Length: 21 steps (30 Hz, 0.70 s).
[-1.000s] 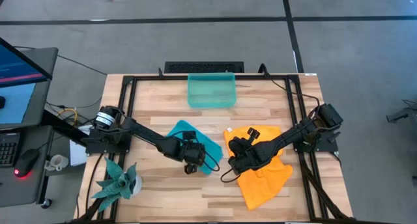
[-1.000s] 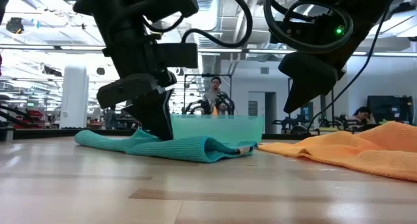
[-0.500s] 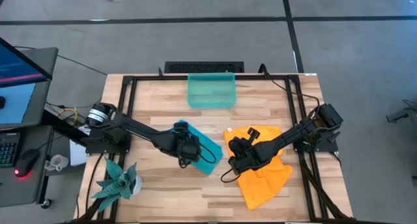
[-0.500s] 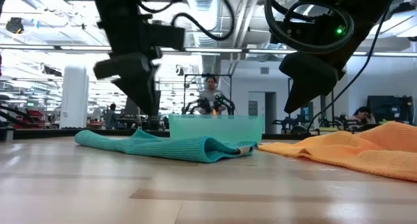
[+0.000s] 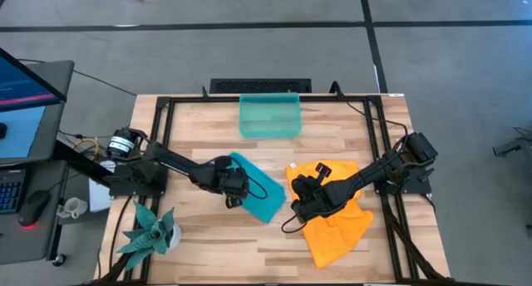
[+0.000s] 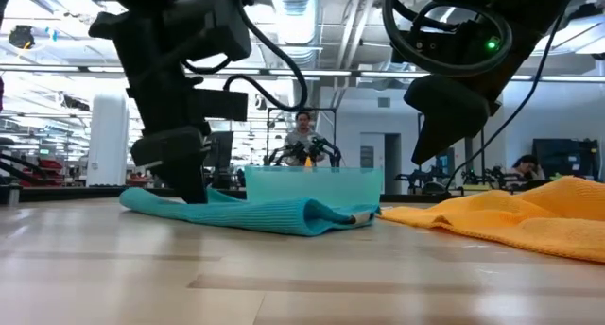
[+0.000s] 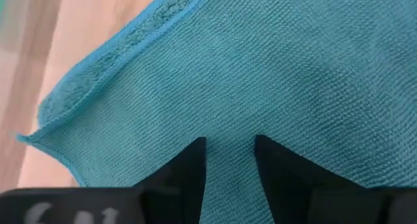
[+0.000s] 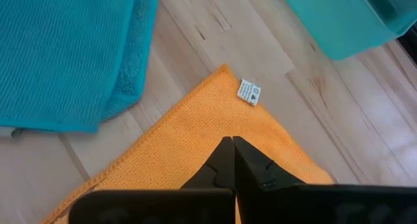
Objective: Roll microfiber towels into tight, uniform cylinder then place into a basket
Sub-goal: Roll the blue microfiber cloth
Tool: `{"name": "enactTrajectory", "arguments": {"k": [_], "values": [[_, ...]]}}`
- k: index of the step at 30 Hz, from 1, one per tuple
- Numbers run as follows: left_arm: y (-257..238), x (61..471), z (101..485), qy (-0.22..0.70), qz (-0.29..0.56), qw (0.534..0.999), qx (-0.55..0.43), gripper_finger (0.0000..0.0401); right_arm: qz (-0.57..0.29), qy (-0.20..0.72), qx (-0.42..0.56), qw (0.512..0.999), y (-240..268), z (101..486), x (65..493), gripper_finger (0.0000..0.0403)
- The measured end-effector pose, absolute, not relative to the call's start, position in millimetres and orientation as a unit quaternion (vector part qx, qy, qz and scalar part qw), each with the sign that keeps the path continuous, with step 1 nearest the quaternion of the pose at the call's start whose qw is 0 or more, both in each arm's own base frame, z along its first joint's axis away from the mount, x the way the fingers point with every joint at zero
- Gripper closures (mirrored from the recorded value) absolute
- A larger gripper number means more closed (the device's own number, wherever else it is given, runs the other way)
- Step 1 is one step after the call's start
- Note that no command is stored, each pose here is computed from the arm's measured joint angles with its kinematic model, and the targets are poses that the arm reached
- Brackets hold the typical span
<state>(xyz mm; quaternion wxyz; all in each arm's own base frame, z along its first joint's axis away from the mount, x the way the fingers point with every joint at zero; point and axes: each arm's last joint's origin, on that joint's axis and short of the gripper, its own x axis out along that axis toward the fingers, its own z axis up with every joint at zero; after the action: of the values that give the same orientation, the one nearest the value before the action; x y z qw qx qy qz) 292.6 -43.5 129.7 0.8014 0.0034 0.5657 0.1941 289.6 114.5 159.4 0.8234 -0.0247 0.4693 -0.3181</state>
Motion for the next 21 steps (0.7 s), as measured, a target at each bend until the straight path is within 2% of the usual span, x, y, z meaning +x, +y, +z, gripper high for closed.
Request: {"name": "enactTrajectory", "arguments": {"k": [13, 21], "values": [[1, 297, 133, 0.594, 0.200, 0.772, 0.104, 0.0303, -0.316, 0.463, -0.017, 0.828, 115, 160, 291, 0.0386], [-13, 295, 174, 0.529, 0.193, 0.822, 0.086, 0.0303, -0.306, 0.471, -0.011, 0.827, 118, 159, 290, 0.0388]]}}
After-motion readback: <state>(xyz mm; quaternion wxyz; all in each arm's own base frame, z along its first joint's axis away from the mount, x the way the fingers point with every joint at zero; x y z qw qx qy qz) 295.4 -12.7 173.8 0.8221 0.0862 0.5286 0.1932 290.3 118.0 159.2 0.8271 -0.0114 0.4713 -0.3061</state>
